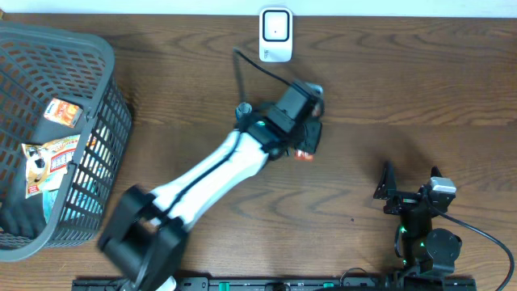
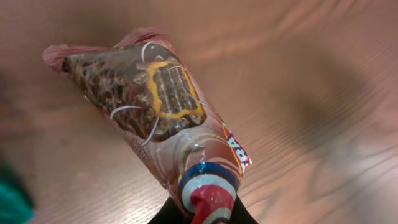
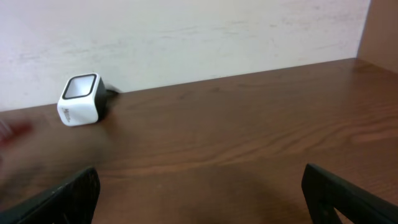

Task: Scan the item barcode
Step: 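Move the chocolate bar past the scanner and drop it on the table, then reach the left gripper into the basket and grasp the white wrapped snack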

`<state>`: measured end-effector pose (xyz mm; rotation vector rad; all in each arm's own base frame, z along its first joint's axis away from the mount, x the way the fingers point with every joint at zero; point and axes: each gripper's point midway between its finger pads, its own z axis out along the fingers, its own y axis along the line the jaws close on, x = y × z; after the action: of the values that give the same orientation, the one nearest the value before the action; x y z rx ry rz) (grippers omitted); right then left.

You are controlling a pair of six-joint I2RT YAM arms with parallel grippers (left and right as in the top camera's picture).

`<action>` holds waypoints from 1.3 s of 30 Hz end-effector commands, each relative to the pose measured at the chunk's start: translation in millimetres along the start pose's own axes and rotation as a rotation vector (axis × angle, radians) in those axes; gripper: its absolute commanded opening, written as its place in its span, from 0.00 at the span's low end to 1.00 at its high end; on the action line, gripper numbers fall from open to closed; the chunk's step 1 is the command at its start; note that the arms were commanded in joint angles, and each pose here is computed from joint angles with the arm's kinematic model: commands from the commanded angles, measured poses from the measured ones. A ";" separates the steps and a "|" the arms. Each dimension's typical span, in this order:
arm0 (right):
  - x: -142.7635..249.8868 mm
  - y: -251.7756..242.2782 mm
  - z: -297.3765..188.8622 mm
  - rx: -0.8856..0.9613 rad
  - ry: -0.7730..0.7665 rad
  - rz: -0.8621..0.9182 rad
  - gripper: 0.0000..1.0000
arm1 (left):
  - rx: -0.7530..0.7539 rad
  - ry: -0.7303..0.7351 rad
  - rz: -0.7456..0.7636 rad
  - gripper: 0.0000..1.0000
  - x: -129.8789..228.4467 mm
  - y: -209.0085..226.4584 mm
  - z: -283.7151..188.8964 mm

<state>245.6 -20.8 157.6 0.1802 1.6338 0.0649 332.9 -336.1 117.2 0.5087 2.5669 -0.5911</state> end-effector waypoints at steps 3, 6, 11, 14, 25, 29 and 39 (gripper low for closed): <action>0.6 -1.1 -0.1 0.004 0.001 -0.007 0.99 | -0.034 0.077 0.067 0.08 20.3 3.9 30.9; 0.6 -1.1 -0.1 0.004 0.001 -0.007 0.99 | -0.078 0.109 0.066 0.16 30.0 13.8 41.1; 0.6 -1.1 -0.1 0.004 0.001 -0.007 0.99 | -0.153 0.107 0.071 0.60 30.1 26.5 34.1; 0.6 -1.1 -0.1 0.004 0.001 -0.007 0.99 | -0.138 0.069 0.080 0.73 19.5 20.2 20.2; 0.6 -1.1 -0.1 0.004 0.001 -0.007 0.99 | -0.110 -0.397 0.283 0.84 -79.6 -18.8 -169.5; 0.6 -1.1 -0.1 0.004 0.001 -0.007 0.99 | -0.340 -0.657 0.171 0.86 -107.8 34.5 -273.7; 0.6 -1.1 -0.1 0.004 0.001 -0.007 0.99 | -0.789 -0.879 -0.581 0.96 -32.3 247.8 -438.3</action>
<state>245.6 -20.7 157.5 0.1796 1.6343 0.0649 324.8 25.0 421.1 -0.3785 1.8373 0.0574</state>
